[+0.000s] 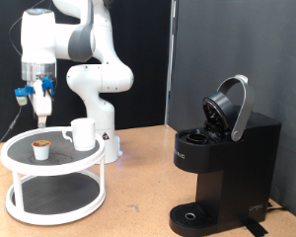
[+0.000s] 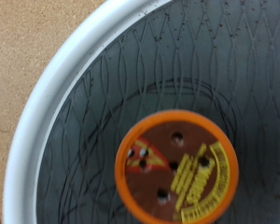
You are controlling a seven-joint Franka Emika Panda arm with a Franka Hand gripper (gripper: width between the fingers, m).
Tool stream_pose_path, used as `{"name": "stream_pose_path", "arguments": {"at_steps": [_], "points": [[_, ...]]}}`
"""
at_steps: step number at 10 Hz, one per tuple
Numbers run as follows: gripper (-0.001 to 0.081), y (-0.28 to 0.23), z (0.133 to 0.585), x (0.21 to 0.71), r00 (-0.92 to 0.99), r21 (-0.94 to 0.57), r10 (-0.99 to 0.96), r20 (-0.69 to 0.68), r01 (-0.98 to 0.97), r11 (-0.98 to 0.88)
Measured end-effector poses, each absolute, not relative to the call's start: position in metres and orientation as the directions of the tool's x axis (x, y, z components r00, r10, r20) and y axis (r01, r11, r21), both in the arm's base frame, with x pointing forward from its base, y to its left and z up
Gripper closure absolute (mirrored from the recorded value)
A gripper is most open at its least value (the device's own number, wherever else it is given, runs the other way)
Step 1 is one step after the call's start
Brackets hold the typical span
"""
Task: Make a cup of coffee with the keurig machine
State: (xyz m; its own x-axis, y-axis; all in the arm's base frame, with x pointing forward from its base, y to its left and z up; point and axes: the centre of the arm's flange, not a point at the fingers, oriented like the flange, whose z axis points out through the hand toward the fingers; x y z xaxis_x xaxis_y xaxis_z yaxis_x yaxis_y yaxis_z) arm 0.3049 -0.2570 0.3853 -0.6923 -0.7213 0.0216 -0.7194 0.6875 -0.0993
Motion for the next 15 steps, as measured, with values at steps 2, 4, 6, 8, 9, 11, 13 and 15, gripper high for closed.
{"name": "stream_pose_path", "arguments": {"at_steps": [2,4,6,8,9,11,13,15], "points": [[0.0072,-0.258,0.369,0.305,-0.691,-0.109,-0.723,0.027,-0.721,0.685],[0.0072,-0.259,0.355,0.305,-0.689,-0.113,-0.724,0.031,-0.722,0.683],[0.0072,-0.257,0.344,0.305,-0.688,-0.111,-0.725,0.034,-0.723,0.682],[0.0072,-0.257,0.334,0.303,-0.687,-0.113,-0.726,0.036,-0.724,0.680],[0.0072,-0.257,0.329,0.302,-0.686,-0.114,-0.727,0.038,-0.726,0.679],[0.0072,-0.257,0.322,0.302,-0.686,-0.109,-0.727,0.042,-0.726,0.679],[0.0072,-0.257,0.321,0.302,-0.687,-0.107,-0.726,0.042,-0.725,0.680],[0.0347,-0.257,0.321,0.301,-0.689,-0.106,-0.724,0.040,-0.723,0.683]]}}
